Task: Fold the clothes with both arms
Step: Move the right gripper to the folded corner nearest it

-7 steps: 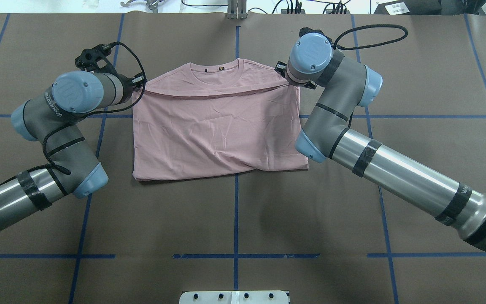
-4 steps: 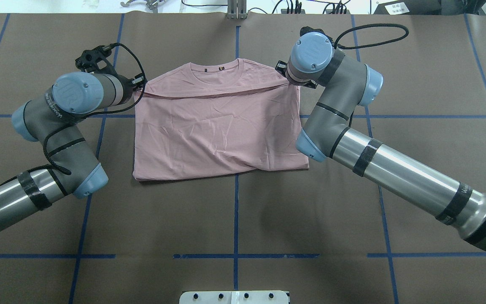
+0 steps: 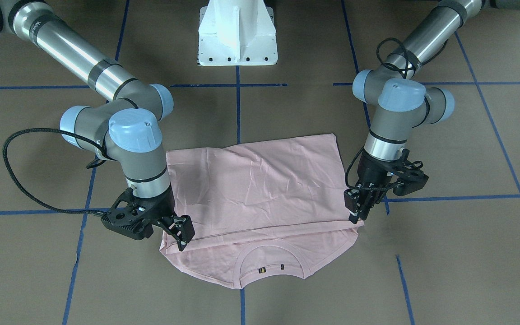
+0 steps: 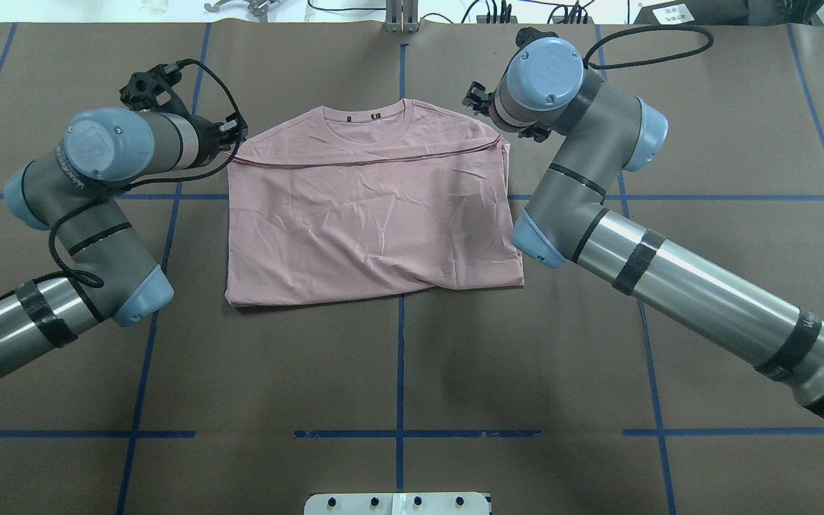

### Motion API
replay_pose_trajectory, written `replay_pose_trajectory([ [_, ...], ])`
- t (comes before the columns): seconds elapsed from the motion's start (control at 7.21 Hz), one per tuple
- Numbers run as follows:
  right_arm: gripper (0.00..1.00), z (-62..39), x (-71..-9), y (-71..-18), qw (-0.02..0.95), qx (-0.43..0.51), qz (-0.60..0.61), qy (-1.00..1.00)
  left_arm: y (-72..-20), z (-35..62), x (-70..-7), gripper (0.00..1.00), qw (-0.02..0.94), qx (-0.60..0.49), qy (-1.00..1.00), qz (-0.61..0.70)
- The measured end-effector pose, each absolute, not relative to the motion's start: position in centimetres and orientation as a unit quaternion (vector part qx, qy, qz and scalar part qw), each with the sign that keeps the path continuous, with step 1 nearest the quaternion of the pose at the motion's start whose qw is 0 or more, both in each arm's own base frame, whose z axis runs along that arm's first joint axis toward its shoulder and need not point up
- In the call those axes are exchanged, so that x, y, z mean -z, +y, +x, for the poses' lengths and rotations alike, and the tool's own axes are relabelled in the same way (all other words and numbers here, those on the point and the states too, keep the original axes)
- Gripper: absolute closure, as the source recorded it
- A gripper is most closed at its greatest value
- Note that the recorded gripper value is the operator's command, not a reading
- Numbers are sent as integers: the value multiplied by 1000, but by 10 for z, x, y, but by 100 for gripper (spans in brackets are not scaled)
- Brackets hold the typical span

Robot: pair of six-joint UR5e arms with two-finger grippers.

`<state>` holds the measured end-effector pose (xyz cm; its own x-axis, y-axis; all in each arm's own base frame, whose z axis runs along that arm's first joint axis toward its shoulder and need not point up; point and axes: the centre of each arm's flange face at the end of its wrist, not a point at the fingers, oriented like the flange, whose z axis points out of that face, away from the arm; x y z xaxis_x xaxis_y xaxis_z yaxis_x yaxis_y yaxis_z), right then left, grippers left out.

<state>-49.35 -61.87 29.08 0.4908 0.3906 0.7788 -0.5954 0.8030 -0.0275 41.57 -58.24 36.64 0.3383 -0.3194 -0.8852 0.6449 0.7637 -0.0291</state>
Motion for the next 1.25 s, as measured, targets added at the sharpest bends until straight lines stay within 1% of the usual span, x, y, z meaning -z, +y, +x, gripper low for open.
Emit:
replay_pose_trajectory([
  [0.14,0,-495,-292,-584,850,-282,114,-431,-582,409,-365,67,795,292,506,164],
  [0.55,2,-490,-294,-471,830,-312,47,-459,-584,404,-373,67,786,287,522,166],
  [0.69,4,-494,-295,-446,830,-327,25,-451,-585,403,-374,67,786,287,522,166],
  [1.11,6,-515,-311,-405,832,-349,-2,-431,-582,400,-385,67,788,289,518,164],
  [1.25,12,-518,-319,-400,835,-349,-4,-425,-581,400,-385,67,788,289,518,164],
])
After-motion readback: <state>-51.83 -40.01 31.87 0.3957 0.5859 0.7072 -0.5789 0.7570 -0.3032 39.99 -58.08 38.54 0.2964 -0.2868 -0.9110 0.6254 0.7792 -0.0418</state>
